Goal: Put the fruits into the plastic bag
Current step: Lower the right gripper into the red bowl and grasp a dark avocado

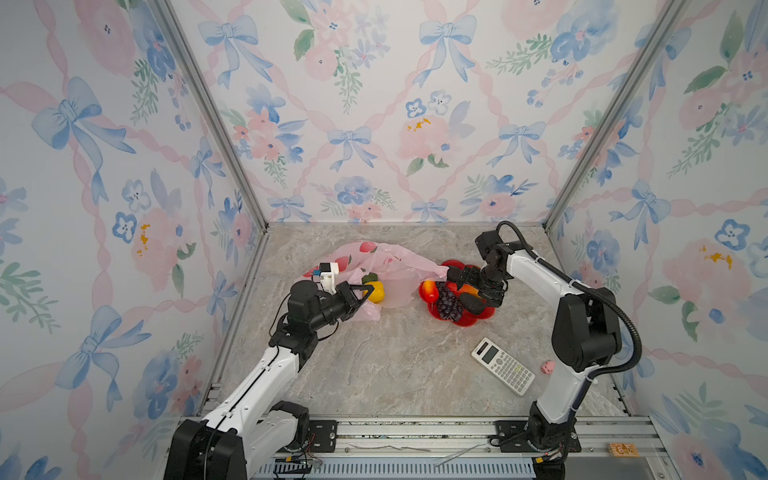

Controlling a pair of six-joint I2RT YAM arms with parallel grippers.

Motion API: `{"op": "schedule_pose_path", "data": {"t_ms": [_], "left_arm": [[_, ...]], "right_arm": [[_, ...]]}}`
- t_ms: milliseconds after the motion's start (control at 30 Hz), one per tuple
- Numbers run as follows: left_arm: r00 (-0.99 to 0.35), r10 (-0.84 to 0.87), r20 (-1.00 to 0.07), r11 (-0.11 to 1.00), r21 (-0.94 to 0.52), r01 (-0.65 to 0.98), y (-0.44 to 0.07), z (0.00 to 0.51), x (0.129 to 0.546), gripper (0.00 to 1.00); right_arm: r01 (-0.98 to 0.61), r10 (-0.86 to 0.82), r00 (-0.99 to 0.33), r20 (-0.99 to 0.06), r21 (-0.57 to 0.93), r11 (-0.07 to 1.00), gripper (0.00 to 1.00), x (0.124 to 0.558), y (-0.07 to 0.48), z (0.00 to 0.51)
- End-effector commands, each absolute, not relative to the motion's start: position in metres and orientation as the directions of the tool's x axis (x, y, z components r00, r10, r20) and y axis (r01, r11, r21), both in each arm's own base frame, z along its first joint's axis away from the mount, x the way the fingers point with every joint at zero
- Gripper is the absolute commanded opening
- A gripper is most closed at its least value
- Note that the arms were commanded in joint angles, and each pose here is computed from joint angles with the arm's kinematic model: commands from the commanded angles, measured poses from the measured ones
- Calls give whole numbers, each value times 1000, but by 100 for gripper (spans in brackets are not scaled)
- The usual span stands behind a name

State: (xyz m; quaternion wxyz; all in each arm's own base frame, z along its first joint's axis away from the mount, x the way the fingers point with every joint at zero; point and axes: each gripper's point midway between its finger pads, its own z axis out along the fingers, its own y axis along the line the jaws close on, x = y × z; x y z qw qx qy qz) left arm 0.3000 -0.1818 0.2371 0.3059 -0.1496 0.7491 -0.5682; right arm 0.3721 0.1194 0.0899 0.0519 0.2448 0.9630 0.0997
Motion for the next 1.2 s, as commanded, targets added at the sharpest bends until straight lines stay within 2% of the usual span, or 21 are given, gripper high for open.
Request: {"op": "schedule_pose_path", "data": {"t_ms": [0,1167], "left_arm": [[-772,-565,-292,316,-940,125,-180,234,301,0],[-777,-563,-282,317,-942,113,-177,230,305,0]], "right_arm": [[506,521,-853,-36,188,842,96,372,114,76],[516,517,-856,35,136,846,96,368,115,30]]}}
